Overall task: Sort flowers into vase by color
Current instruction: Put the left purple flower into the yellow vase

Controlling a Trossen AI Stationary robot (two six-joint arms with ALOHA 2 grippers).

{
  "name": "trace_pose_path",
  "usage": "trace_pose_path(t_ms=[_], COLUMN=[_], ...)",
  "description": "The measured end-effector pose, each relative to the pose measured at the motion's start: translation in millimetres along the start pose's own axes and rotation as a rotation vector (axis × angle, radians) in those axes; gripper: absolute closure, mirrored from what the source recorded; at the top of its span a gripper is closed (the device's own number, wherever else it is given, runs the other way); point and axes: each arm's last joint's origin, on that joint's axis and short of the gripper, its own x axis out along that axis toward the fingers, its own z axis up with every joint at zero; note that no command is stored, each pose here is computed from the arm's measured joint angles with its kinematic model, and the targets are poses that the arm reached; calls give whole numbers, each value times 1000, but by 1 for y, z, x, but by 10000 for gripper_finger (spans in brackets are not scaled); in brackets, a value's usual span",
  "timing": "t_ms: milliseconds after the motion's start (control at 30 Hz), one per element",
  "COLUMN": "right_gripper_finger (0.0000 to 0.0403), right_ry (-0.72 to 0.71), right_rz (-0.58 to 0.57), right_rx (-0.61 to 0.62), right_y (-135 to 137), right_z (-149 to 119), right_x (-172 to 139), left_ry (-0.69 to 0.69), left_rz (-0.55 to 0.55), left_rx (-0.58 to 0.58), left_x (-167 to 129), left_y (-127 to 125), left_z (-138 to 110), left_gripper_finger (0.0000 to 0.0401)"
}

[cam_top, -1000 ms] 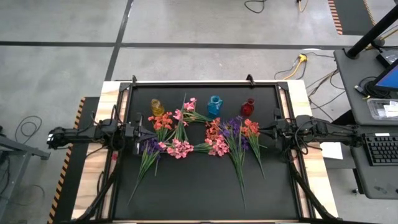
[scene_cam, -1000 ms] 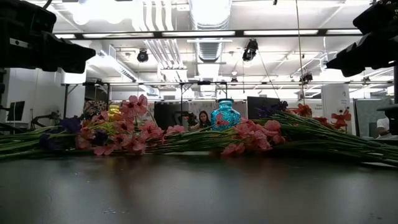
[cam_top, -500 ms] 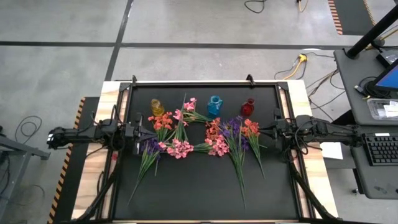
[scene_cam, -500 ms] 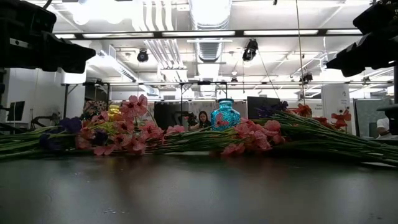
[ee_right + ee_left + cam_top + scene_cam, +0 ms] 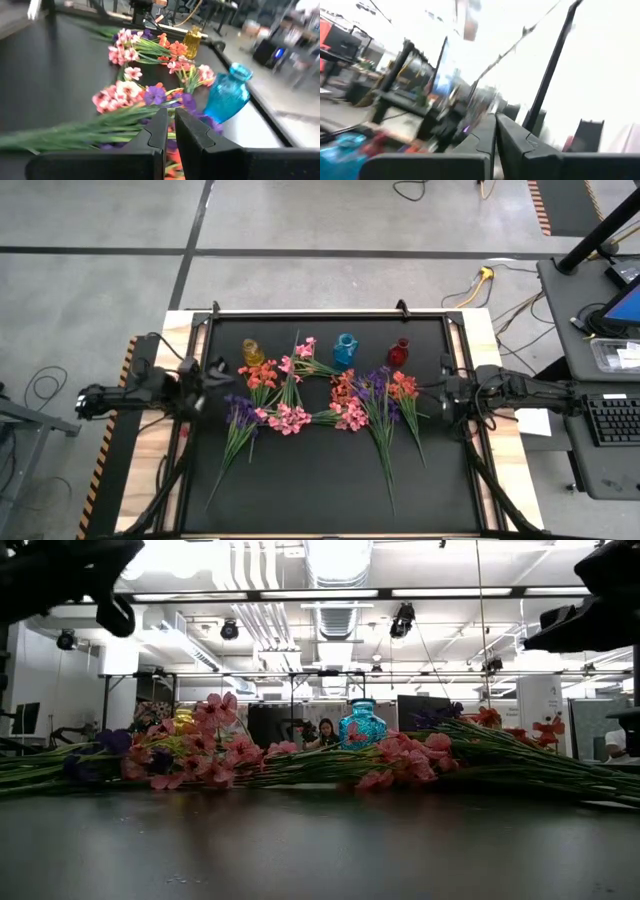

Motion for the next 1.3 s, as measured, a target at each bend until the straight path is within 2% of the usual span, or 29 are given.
trace_pose_path(t_ms=[67,233,433,533,667,700,800,900,967,1167,1233,1300], right_gripper_finger=[374,374,374,374,374,374,374,374,374,374,374,374], right_ry=[-1,2,12,11,-6,-27,-247,-493,-580,-546,-505,-476], right_rz=[1,1,4,2,-1,7,67,23,-17,-171,-180,-175], right_rx=[-56,-14,-18,-99,-232,-234,-86,38,142,452,470,467], right_y=[0,0,0,0,0,0,-1,-6,-10,-19,-20,-20], right_z=[0,0,-1,-1,1,2,18,36,44,52,54,58], right_x=[0,0,0,0,0,0,1,-4,-8,-6,0,4], left_ry=[-61,-117,-119,-82,21,31,42,80,108,248,335,458], left_rz=[-15,-8,1,14,63,72,82,98,111,82,97,211], left_rx=[-14,152,168,181,137,130,127,129,130,153,135,46], left_x=[0,-1,0,3,11,14,22,31,39,72,85,97], left_y=[-2,-4,-4,-2,6,7,8,9,9,9,9,12], left_z=[5,10,10,6,-9,-11,-15,-17,-17,-23,-26,-30], left_gripper_finger=[401,401,401,401,401,401,401,401,401,401,401,401])
